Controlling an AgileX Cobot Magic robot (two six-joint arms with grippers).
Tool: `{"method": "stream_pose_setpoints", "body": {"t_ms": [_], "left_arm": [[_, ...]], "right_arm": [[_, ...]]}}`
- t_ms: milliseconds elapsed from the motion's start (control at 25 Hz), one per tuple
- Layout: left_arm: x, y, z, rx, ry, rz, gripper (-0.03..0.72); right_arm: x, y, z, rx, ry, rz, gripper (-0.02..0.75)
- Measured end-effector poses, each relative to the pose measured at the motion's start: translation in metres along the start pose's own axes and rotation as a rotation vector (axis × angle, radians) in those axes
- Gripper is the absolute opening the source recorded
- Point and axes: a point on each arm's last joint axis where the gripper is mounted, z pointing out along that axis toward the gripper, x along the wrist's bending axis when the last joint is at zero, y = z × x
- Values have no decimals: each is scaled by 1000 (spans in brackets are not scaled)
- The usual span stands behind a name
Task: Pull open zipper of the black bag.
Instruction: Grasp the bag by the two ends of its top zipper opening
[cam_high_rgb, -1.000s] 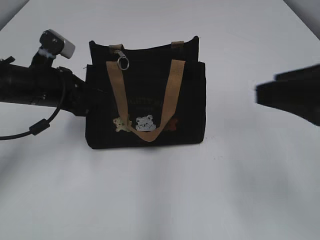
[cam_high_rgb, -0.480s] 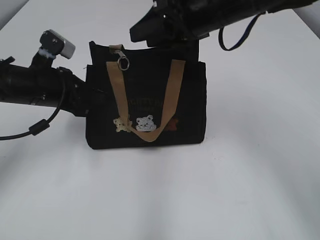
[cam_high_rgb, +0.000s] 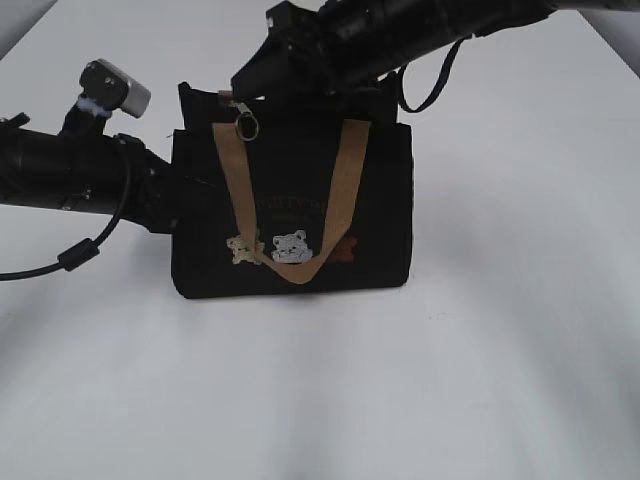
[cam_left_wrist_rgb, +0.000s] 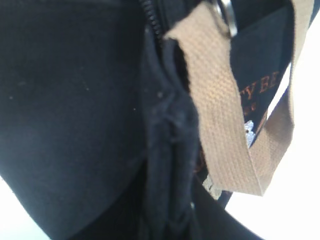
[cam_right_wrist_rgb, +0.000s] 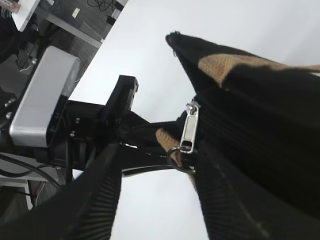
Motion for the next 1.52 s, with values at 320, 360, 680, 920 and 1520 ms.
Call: {"method": "stream_pose_setpoints", "body": {"t_ms": [320, 360, 680, 920, 1520], "left_arm": [[0, 0, 0, 0, 0, 0, 67], [0, 0, 0, 0, 1, 0, 67], [0, 0, 0, 3, 4, 0, 67], [1, -1, 0, 5, 6, 0, 67], [-1, 1, 1, -7, -13, 2, 67]], "right_arm": [[-8, -4, 15, -8, -39, 12, 382], [-10, -5, 16, -10, -41, 16, 382], [-8, -4, 26, -53, -85, 9, 382], [-2, -9, 39, -58, -106, 3, 301], [-53, 10, -69, 33, -219, 133, -1]]}}
